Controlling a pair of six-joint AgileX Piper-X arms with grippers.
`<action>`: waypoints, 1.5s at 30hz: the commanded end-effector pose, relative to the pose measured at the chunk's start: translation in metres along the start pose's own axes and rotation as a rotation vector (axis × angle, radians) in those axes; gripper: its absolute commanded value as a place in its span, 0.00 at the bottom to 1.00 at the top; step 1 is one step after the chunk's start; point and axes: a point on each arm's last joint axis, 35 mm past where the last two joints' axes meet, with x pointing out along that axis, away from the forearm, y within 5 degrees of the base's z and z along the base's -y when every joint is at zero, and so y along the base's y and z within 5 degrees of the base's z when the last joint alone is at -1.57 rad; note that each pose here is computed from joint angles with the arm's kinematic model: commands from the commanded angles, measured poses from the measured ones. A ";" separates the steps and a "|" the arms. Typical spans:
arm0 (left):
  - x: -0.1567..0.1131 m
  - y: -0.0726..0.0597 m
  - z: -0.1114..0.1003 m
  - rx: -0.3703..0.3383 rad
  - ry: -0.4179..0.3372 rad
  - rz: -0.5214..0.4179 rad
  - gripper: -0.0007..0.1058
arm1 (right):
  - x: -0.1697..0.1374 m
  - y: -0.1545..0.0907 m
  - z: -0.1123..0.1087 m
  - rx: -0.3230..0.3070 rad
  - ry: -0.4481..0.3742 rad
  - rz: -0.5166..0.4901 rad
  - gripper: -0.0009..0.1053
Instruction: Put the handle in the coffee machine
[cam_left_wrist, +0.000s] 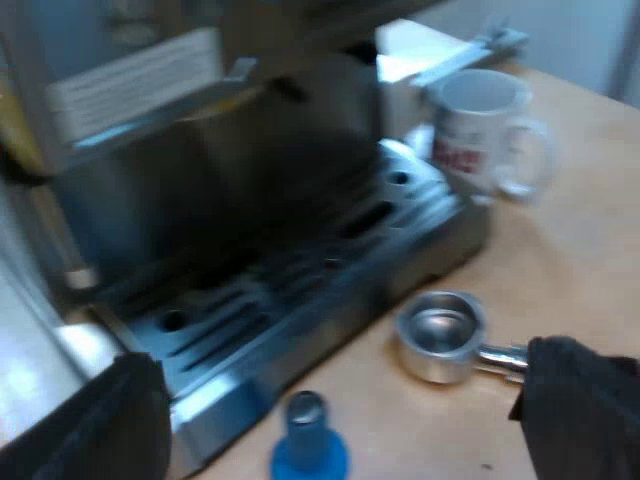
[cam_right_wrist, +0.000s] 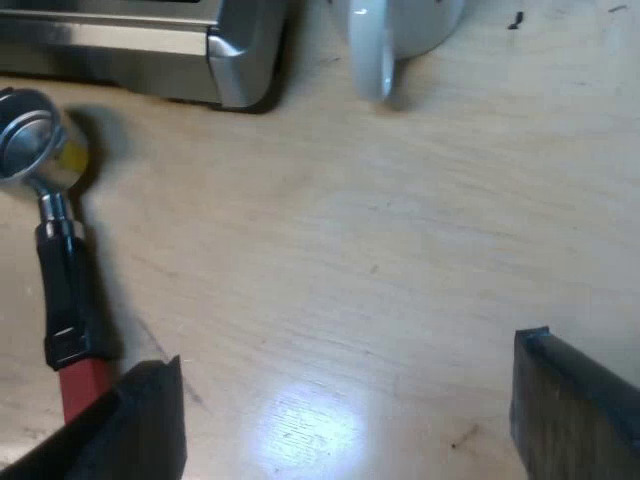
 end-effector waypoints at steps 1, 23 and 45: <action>0.006 -0.003 0.006 0.014 0.023 -0.097 0.69 | -0.001 0.001 0.011 -0.047 0.050 0.062 0.65; 0.042 -0.027 0.006 0.189 0.260 -0.454 0.69 | 0.058 0.038 0.058 -0.190 0.332 0.179 0.65; 0.046 -0.026 0.006 0.242 0.258 -0.405 0.69 | 0.107 0.055 0.057 -0.122 0.445 0.153 0.34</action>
